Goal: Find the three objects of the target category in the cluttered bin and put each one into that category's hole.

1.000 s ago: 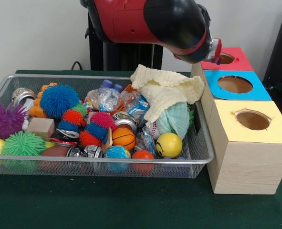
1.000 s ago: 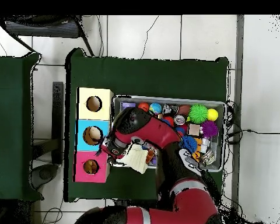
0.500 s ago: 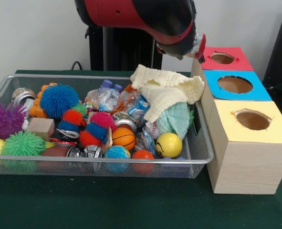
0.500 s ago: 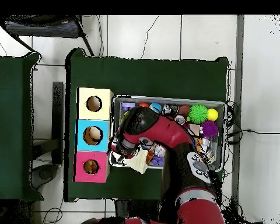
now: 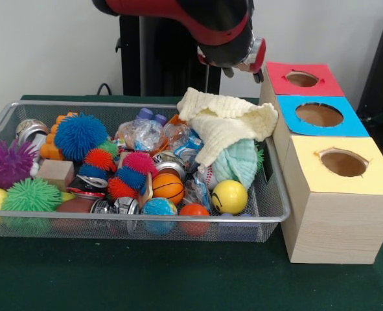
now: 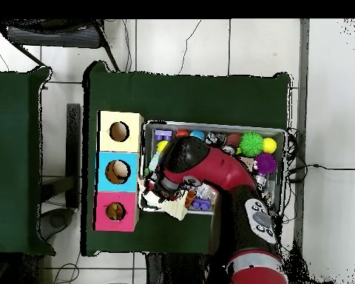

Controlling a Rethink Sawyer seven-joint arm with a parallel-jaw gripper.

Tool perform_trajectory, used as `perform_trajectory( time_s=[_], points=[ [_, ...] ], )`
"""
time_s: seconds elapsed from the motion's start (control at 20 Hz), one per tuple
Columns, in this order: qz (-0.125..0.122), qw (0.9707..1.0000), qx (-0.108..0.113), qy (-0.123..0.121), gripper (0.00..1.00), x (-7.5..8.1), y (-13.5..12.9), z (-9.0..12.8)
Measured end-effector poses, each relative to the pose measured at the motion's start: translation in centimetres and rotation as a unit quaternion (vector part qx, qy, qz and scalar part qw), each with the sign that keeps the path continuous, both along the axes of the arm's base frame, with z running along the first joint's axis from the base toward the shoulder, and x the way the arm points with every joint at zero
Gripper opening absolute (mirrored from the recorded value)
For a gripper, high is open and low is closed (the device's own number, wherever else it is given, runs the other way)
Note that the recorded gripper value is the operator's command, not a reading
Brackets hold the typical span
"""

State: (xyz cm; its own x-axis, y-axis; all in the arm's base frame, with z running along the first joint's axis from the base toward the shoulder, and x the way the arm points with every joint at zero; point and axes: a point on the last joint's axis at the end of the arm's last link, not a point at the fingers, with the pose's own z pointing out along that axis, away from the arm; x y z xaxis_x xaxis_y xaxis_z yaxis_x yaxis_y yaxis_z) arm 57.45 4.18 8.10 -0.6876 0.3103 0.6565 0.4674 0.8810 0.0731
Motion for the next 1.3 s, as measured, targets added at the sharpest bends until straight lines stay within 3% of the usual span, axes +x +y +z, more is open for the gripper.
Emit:
perform_trajectory(
  time_s=[0.1, 0.2, 0.3, 0.45, 0.65, 0.85, 1.05, 1.15, 1.25, 1.3],
  points=[
    [-0.002, 0.9998, -0.013, -0.016, 1.00, 0.1, -0.6, 0.4],
    [0.000, 0.9981, -0.039, -0.047, 1.00, 0.1, -1.7, 1.0],
    [0.002, 0.9971, -0.050, -0.058, 1.00, 0.0, -2.2, 1.2],
    [0.017, 0.9914, -0.091, -0.092, 1.00, -0.8, -4.1, 1.9],
    [0.036, 0.9847, -0.129, -0.111, 1.00, -1.9, -6.4, 3.0],
    [0.039, 0.9806, -0.149, -0.122, 1.00, -2.6, -8.3, 3.8],
    [0.021, 0.9752, -0.165, -0.146, 1.00, -3.0, -10.8, 3.2],
    [0.008, 0.9700, -0.178, -0.166, 1.00, -3.2, -12.3, 2.3],
    [0.003, 0.9630, -0.193, -0.188, 1.00, -3.3, -13.8, 1.3],
    [0.002, 0.9539, -0.210, -0.214, 1.00, -3.6, -15.3, 0.0]
  ],
)
